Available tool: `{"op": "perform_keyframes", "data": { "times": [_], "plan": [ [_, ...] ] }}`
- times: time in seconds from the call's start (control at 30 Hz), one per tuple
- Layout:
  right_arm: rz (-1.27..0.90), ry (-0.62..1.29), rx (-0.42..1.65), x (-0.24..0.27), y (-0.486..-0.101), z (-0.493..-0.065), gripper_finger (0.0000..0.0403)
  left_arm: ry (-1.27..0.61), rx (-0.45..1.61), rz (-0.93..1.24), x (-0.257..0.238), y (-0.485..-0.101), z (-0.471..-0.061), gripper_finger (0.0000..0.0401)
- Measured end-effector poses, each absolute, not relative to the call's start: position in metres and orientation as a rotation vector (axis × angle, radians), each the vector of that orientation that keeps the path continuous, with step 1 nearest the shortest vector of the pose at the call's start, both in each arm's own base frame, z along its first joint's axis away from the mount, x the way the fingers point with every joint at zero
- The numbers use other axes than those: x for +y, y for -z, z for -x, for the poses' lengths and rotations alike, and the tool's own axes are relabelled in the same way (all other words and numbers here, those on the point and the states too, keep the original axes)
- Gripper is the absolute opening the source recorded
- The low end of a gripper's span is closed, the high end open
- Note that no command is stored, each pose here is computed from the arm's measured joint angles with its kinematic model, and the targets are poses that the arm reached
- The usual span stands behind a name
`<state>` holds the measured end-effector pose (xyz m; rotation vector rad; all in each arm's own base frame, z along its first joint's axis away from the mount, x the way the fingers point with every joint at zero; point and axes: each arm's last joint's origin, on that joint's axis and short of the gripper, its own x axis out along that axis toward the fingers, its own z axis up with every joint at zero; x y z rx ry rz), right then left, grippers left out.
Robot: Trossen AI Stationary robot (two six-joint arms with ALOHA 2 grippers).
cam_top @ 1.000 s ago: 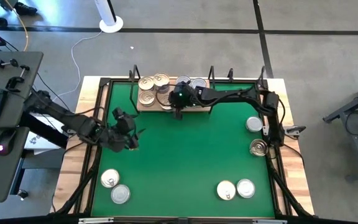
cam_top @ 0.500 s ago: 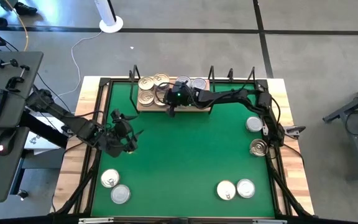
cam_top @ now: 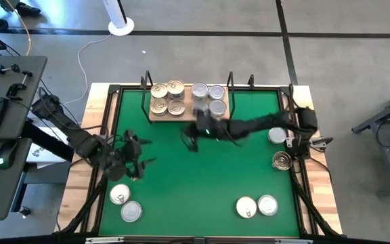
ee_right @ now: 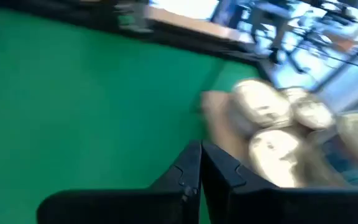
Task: Stack canned seafood by type on shelf
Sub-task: Stack the green tuna can on top of the other green tuna can on the shelf
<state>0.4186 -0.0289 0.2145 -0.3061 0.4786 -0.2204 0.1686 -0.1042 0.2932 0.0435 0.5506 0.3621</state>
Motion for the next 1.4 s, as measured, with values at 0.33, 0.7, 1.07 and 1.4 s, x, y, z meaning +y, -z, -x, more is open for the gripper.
{"op": "perform_keyframes", "data": {
  "times": [0.33,0.7,1.07,1.4],
  "plan": [
    [0.285,0.031,0.427,0.071,-0.181,-0.356,0.0,-0.39,1.296,0.019,-0.168,-0.26,-0.2,0.027],
    [0.254,0.039,0.292,0.094,-0.162,-0.334,0.0,-0.276,1.21,0.31,-0.268,-0.233,-0.199,0.0267],
    [0.209,0.034,0.239,0.095,-0.162,-0.33,0.0,-0.448,1.379,0.535,-0.271,-0.176,-0.153,0.0134],
    [0.182,0.029,0.235,0.097,-0.163,-0.33,0.0,-0.41,1.099,0.347,-0.248,-0.159,-0.176,0.0006]
  ]
}}
